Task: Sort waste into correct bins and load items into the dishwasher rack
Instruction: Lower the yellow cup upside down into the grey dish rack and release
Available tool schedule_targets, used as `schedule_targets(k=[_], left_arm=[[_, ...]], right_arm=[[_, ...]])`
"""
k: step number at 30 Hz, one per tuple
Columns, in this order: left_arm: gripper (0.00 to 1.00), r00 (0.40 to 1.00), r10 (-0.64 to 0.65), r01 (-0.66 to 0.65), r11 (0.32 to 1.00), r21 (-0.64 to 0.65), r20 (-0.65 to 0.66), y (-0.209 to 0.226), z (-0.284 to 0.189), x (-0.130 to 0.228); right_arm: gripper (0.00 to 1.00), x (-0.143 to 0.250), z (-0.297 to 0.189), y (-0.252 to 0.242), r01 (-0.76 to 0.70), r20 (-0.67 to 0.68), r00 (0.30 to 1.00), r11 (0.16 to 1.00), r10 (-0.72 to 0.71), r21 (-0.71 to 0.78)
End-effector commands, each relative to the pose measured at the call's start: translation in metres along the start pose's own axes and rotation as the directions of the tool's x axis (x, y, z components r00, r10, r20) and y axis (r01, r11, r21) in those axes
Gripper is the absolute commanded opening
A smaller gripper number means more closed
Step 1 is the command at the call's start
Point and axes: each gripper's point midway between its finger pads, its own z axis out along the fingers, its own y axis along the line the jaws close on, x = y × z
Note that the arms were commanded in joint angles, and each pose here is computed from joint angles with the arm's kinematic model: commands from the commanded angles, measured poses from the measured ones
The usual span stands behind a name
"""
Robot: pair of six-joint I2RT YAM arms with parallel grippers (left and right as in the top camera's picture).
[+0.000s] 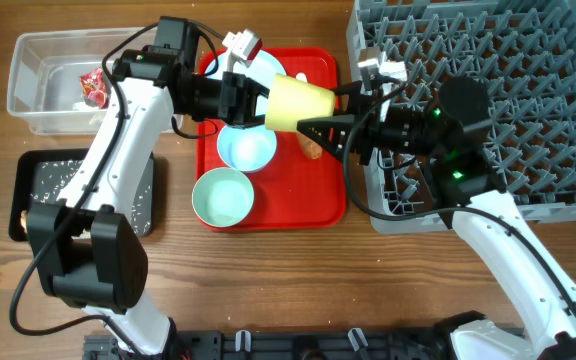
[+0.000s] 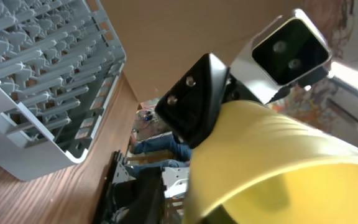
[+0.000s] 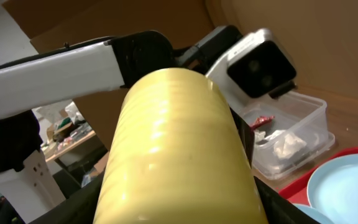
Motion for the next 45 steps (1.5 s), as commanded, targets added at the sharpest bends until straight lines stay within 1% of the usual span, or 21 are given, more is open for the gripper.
schedule_targets(k=[1,2,4,6,9,10,12,14,15,17,20,23,25,28,29,31,33,34,37,42,45], left_arm=[[0.40,0.999,0.032,-0.032,0.998,-0.051,-0.008,0.001,0.001,0.000],[0.42,0.999,0.032,-0.032,0.997,-0.074,-0.006,0.005,-0.001,0.000],[0.42,1.000,0.030,-0.029,0.988,-0.153,0.003,0.018,-0.009,-0.002],[0.46,0.999,0.027,-0.021,0.972,-0.234,0.023,0.032,-0.023,-0.005],[0.56,0.999,0.024,-0.005,0.930,-0.368,0.047,0.056,-0.045,-0.009],[0.61,0.998,0.025,-0.001,0.902,-0.432,0.051,0.067,-0.053,-0.009],[1.00,0.998,0.048,-0.015,0.807,-0.591,0.040,0.094,-0.072,-0.012],[1.00,0.997,0.078,-0.040,0.743,-0.668,0.028,0.107,-0.081,-0.017],[1.00,0.995,0.092,-0.050,0.725,-0.686,0.024,0.110,-0.084,-0.020],[1.00,0.993,0.112,-0.064,0.720,-0.691,0.023,0.111,-0.085,-0.023],[1.00,0.993,0.114,-0.066,0.703,-0.708,0.022,0.113,-0.088,-0.024],[1.00,0.993,0.115,-0.065,0.693,-0.718,0.021,0.115,-0.089,-0.024],[1.00,0.991,0.131,-0.075,0.669,-0.739,0.019,0.118,-0.093,-0.028],[1.00,0.987,0.162,-0.094,0.661,-0.744,0.019,0.118,-0.095,-0.034],[1.00,0.986,0.167,-0.093,0.656,-0.749,0.024,0.119,-0.096,-0.036],[1.00,0.988,0.143,-0.042,0.617,-0.785,0.060,0.125,-0.104,-0.039],[1.00,0.989,0.124,-0.003,0.562,-0.827,0.081,0.133,-0.114,-0.039],[1.00,0.989,0.124,-0.001,0.549,-0.836,0.081,0.134,-0.116,-0.039],[1.00,0.989,0.124,0.000,0.549,-0.836,0.081,0.134,-0.117,-0.039],[1.00,0.989,0.123,-0.001,0.549,-0.836,0.080,0.134,-0.116,-0.038],[1.00,0.992,0.098,0.013,0.550,-0.835,0.080,0.135,-0.116,-0.033]], right_arm=[[0.43,-0.005,-0.003,0.001,0.032,0.003,0.999,0.999,-0.032,-0.019],[0.42,-0.006,-0.009,-0.007,0.019,0.008,1.000,1.000,-0.019,0.007],[0.39,-0.009,-0.029,-0.030,-0.028,0.020,0.999,0.996,0.026,0.081],[0.39,-0.010,-0.052,-0.053,-0.077,0.039,0.997,0.984,0.071,0.162],[0.39,-0.009,-0.081,-0.081,-0.127,0.071,0.991,0.954,0.112,0.271],[0.39,-0.008,-0.090,-0.091,-0.149,0.085,0.988,0.936,0.129,0.318],[0.40,0.004,-0.103,-0.114,-0.209,0.102,0.978,0.876,0.183,0.435],[0.39,0.016,-0.112,-0.128,-0.246,0.102,0.969,0.820,0.227,0.517],[0.36,0.020,-0.115,-0.133,-0.254,0.099,0.966,0.794,0.241,0.552],[0.36,0.025,-0.126,-0.141,-0.245,0.079,0.964,0.732,0.255,0.635],[0.36,0.017,-0.143,-0.144,-0.188,0.024,0.967,0.643,0.255,0.743],[0.37,0.001,-0.157,-0.139,-0.126,-0.019,0.971,0.580,0.239,0.805],[0.37,-0.008,-0.167,-0.136,-0.097,-0.038,0.971,0.532,0.238,0.841],[0.37,-0.011,-0.179,-0.129,-0.086,-0.050,0.962,0.473,0.267,0.877],[0.37,-0.006,-0.181,-0.127,-0.090,-0.056,0.954,0.459,0.295,0.884],[0.36,0.012,-0.186,-0.123,-0.108,-0.065,0.928,0.432,0.367,0.896],[0.37,0.033,-0.199,-0.119,-0.103,-0.077,0.891,0.364,0.448,0.926],[0.37,0.043,-0.206,-0.117,-0.095,-0.081,0.872,0.328,0.483,0.940],[0.37,0.062,-0.225,-0.111,-0.060,-0.087,0.828,0.241,0.554,0.969],[0.37,0.074,-0.247,-0.108,-0.023,-0.054,0.794,0.118,0.605,0.993],[0.37,0.084,-0.253,-0.105,-0.005,-0.051,0.763,0.085,0.644,0.996]])
